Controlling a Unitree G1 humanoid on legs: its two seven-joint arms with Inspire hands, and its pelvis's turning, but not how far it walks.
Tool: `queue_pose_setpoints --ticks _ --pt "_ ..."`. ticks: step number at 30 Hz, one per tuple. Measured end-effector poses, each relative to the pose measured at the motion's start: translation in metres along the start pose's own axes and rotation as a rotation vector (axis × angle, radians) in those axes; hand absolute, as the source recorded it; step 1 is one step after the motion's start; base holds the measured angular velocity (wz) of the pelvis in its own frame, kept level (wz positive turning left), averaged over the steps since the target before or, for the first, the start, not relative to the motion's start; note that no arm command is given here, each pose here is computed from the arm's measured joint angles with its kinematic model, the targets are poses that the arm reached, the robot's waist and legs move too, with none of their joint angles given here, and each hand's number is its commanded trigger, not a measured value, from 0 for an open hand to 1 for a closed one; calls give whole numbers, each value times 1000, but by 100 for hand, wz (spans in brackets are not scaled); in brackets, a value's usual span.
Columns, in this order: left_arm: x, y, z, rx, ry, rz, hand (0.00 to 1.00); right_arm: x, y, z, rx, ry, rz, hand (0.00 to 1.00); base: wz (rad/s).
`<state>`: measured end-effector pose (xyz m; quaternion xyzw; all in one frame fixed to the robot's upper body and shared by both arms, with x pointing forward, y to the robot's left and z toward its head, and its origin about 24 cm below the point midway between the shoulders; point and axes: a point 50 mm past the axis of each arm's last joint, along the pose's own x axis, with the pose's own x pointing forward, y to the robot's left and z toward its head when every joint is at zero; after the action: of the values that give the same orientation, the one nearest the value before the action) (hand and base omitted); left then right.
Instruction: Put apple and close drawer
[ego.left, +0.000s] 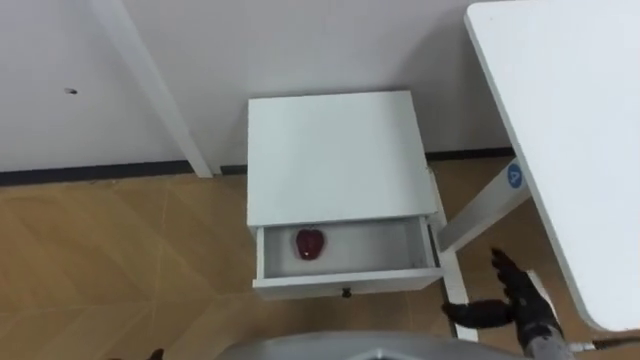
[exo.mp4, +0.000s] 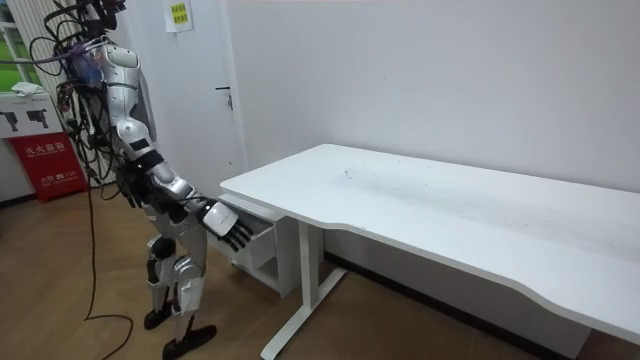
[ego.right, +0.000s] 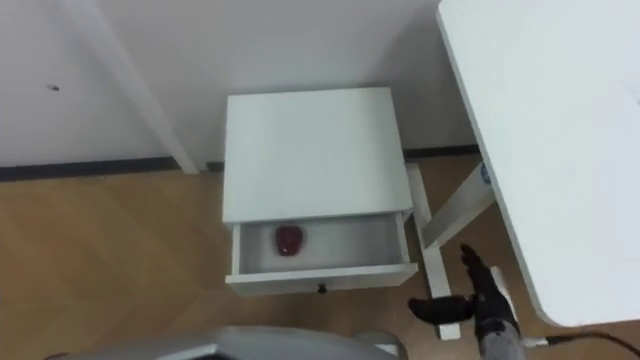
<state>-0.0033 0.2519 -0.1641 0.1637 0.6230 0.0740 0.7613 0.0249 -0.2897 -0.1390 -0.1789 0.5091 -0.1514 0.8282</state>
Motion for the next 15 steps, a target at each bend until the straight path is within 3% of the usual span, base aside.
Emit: queue_pose_setpoints --ticks 4,10,15 --pt "3 7 9 -62 -5 22 0 -12 -9 -40 28 198 -39 0 55" --pt "1 13 -7 -95 78 46 0 -8 -5 -37 107 219 -20 0 -18" --pt "2 11 -7 -81 137 31 0 -10 -1 -43 120 249 -8 0 14"
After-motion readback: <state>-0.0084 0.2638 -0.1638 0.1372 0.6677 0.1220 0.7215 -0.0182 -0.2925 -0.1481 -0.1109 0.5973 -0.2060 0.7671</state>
